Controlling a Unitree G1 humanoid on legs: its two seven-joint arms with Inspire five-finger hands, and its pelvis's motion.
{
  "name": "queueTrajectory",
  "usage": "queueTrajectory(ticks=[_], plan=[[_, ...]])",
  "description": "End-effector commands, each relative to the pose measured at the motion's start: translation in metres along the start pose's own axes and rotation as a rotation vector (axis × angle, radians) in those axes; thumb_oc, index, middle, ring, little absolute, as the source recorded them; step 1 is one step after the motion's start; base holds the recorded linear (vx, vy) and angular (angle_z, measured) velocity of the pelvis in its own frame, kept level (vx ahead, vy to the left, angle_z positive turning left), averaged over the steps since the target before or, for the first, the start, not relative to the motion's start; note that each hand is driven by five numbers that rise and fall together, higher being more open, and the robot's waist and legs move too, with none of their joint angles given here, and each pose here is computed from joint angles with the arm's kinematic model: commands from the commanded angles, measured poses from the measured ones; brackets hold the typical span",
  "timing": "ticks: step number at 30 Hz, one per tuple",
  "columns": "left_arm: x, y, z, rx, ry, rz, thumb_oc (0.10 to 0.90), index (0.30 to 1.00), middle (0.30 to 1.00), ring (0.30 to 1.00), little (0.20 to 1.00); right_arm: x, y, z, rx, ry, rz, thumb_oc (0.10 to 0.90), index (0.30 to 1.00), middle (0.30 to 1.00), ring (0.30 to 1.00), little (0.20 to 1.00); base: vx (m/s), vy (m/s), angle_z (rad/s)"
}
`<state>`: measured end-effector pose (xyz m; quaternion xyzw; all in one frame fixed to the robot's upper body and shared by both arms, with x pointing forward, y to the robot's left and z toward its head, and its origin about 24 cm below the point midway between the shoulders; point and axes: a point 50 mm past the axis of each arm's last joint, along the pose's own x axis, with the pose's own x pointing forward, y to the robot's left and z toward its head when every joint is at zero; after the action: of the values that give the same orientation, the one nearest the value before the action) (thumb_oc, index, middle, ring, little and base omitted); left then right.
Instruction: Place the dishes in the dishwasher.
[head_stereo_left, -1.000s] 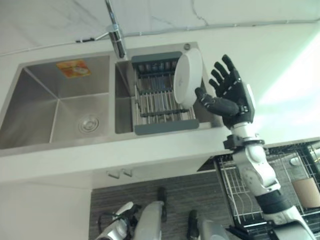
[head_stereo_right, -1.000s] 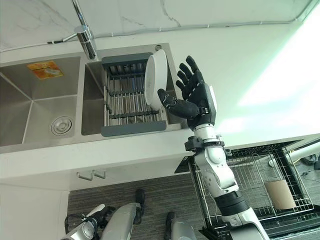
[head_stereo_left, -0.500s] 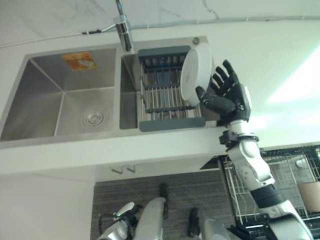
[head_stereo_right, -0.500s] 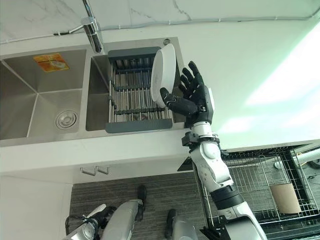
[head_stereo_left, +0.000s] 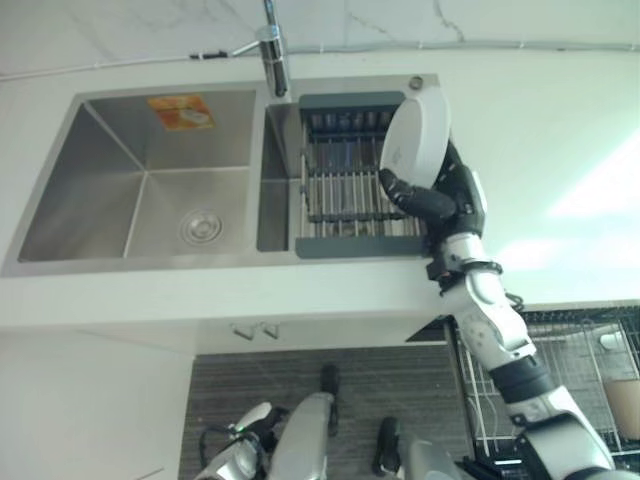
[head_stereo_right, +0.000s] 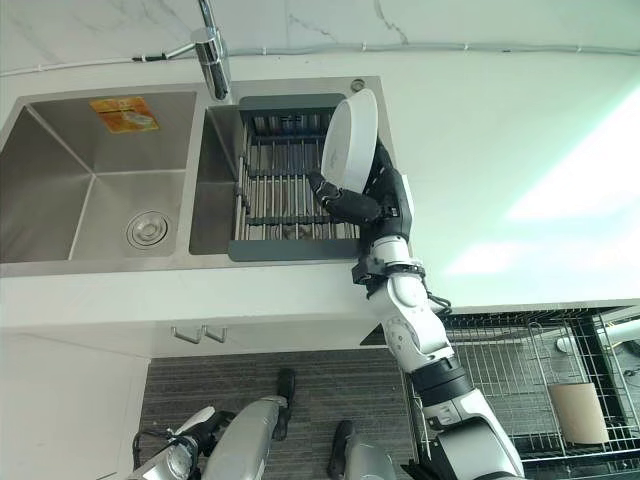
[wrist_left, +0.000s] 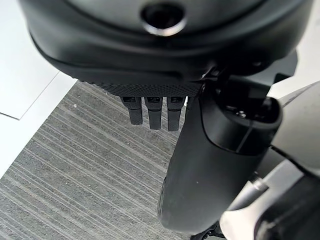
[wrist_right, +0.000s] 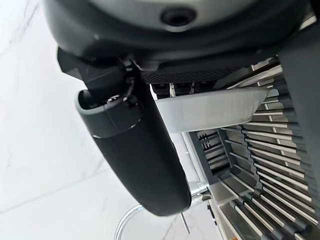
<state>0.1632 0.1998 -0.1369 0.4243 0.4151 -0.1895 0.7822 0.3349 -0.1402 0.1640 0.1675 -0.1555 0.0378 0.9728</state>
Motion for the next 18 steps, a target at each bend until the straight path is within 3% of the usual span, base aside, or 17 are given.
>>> queueTrajectory(ticks=[1, 2, 3, 4, 18], plan=[[-0.003, -0.005, 0.000, 0.070, -0.032, 0.010, 0.800, 0.900, 0.900, 0.900, 0.900, 0.016, 0.017, 0.039, 0.008, -0.155, 0.072, 0.464, 0.396, 0.396, 0.396, 0.396, 0.00, 0.000, 0.00], [-0.003, -0.005, 0.000, 0.076, -0.034, 0.012, 0.800, 0.900, 0.900, 0.900, 0.900, 0.017, 0.016, 0.038, 0.002, -0.146, 0.076, 0.463, 0.394, 0.394, 0.394, 0.394, 0.00, 0.000, 0.00], [-0.003, -0.004, 0.000, 0.079, -0.034, 0.012, 0.800, 0.900, 0.900, 0.900, 0.900, 0.018, 0.016, 0.037, -0.005, -0.140, 0.077, 0.406, 0.309, 0.309, 0.309, 0.309, 0.00, 0.000, 0.00], [-0.003, -0.004, 0.000, 0.082, -0.034, 0.012, 0.800, 0.900, 0.900, 0.900, 0.900, 0.019, 0.015, 0.037, -0.015, -0.137, 0.077, 0.400, 0.300, 0.300, 0.300, 0.300, 0.00, 0.000, 0.00], [-0.003, -0.003, 0.002, 0.094, -0.054, 0.029, 0.800, 0.900, 0.900, 0.900, 0.900, 0.023, 0.007, 0.060, -0.159, -0.335, -0.088, 0.400, 0.300, 0.300, 0.300, 0.300, -0.01, -0.004, 0.02]])
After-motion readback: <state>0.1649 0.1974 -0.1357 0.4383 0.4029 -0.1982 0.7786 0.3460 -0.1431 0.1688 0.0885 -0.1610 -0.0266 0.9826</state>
